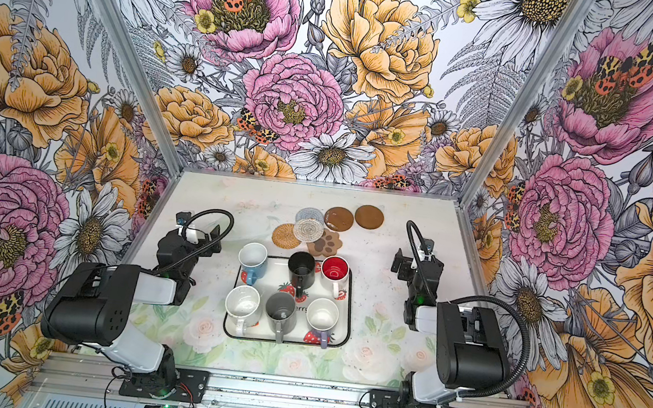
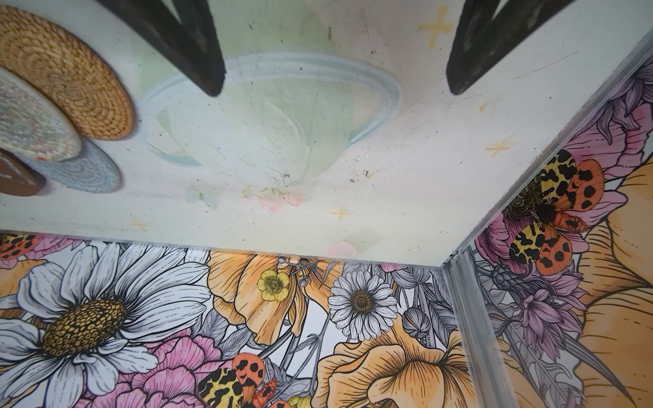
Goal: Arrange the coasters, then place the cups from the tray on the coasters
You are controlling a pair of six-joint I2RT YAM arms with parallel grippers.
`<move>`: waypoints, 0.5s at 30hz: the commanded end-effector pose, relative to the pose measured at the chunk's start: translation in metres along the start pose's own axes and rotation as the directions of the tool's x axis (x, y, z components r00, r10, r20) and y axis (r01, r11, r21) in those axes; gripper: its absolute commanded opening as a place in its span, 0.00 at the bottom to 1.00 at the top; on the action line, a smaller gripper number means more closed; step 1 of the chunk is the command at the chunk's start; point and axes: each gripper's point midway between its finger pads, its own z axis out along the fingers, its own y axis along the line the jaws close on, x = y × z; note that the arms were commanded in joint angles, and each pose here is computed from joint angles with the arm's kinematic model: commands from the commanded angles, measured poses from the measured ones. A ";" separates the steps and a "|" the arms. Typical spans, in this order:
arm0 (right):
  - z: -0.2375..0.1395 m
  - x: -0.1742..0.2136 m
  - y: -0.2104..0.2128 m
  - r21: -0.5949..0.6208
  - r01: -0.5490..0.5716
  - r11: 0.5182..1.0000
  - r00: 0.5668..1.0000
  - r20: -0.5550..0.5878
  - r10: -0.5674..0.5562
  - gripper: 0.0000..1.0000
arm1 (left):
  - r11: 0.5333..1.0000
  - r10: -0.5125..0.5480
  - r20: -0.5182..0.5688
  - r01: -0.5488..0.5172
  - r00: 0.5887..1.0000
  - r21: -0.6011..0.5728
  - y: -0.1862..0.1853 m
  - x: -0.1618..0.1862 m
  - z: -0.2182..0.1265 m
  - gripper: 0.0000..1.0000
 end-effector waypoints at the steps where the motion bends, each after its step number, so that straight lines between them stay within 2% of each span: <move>1: 0.003 -0.008 0.001 0.008 0.016 1.000 1.000 0.022 -0.016 0.99 | 1.000 -0.005 0.018 0.005 1.000 0.027 -0.006 -0.007 0.001 0.99; 8: 0.004 -0.012 -0.003 0.040 0.014 0.999 1.000 0.014 -0.014 0.92 | 0.999 0.001 0.023 -0.002 1.000 0.043 -0.009 -0.011 0.000 0.99; 12: 0.006 -0.047 -0.017 0.140 0.006 0.990 0.993 -0.114 0.010 0.88 | 1.000 0.006 -0.007 -0.006 1.000 0.017 -0.008 -0.030 -0.005 0.99; 15: 0.007 -0.078 -0.009 0.109 -0.006 0.994 0.988 -0.155 0.023 0.87 | 1.000 -0.022 -0.054 0.022 0.998 -0.007 -0.011 -0.051 -0.010 0.97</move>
